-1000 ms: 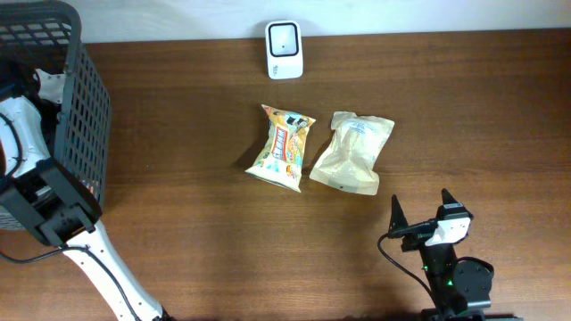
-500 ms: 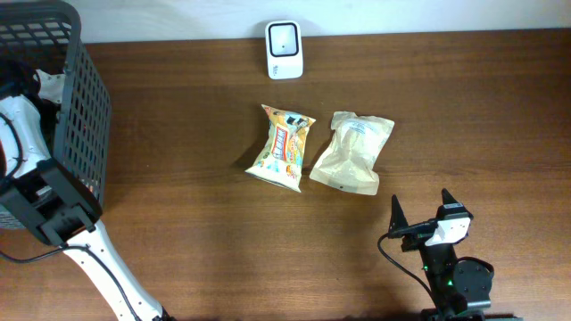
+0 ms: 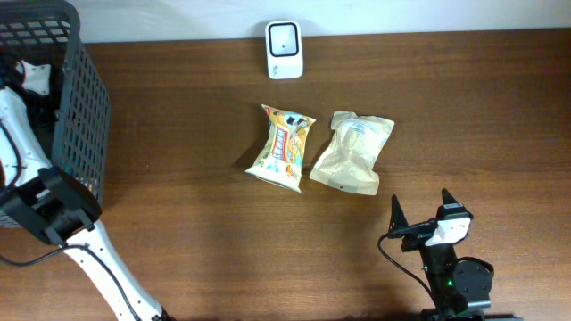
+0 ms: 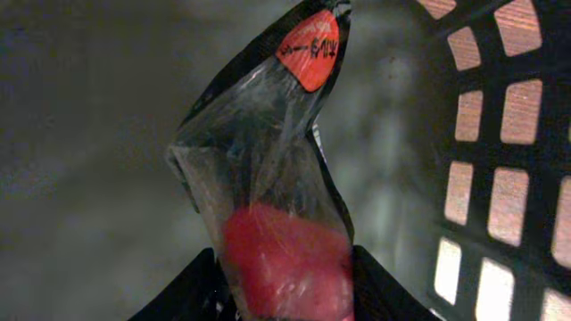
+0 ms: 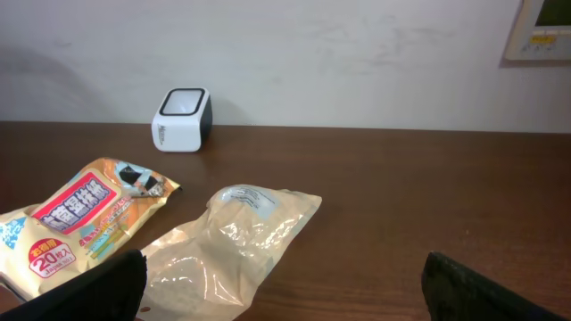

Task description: Scan the item barcode

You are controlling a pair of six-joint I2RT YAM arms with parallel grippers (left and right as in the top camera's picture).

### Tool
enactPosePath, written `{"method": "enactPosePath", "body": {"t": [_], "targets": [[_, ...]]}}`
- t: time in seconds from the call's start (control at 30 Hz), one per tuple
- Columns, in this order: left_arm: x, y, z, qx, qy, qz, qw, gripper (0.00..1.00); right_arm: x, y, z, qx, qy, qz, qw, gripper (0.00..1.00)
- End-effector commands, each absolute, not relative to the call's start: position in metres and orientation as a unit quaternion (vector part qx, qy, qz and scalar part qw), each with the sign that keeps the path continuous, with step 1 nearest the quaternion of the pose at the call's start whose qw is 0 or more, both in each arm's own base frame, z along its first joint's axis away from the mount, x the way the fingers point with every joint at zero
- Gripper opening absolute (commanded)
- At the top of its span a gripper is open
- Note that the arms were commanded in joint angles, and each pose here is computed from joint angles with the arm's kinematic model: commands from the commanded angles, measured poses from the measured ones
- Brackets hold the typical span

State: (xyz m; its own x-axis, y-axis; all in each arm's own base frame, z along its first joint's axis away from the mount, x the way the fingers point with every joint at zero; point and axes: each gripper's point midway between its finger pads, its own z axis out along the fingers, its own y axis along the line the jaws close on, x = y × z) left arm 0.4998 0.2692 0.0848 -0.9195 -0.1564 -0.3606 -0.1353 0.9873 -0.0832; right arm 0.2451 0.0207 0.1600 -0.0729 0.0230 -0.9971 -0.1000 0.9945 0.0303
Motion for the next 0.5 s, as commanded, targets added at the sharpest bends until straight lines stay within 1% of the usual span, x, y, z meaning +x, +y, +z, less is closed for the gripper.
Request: {"method": "enactPosePath", "body": {"t": [0.0,0.07,0.17,0.23,0.37,0.47], "targets": [[0.487,0.289,0.109,-0.107,0.973,-0.024,0.201,0.23,0.245,0.018,0.157,-0.019,0.732,0.041,0.68,0.98],[0.477,0.3,0.124,-0.147,0.967,-0.024,0.209,0.25,0.245,0.018,0.157,-0.019,0.732,0.041,0.68,0.98],[0.459,0.315,0.156,-0.172,0.957,-0.028,0.232,0.27,0.245,0.018,0.157,-0.019,0.732,0.041,0.68,0.98],[0.451,0.317,0.186,-0.176,0.946,-0.049,0.269,0.31,0.245,0.017,0.157,-0.019,0.732,0.041,0.68,0.98],[0.437,0.315,0.253,-0.168,0.919,-0.077,0.348,0.34,0.245,0.018,0.157,-0.019,0.732,0.041,0.68,0.98],[0.427,0.308,0.304,-0.15,0.9,-0.076,0.403,0.33,0.245,0.018,0.157,-0.019,0.732,0.041,0.68,0.98]]}}
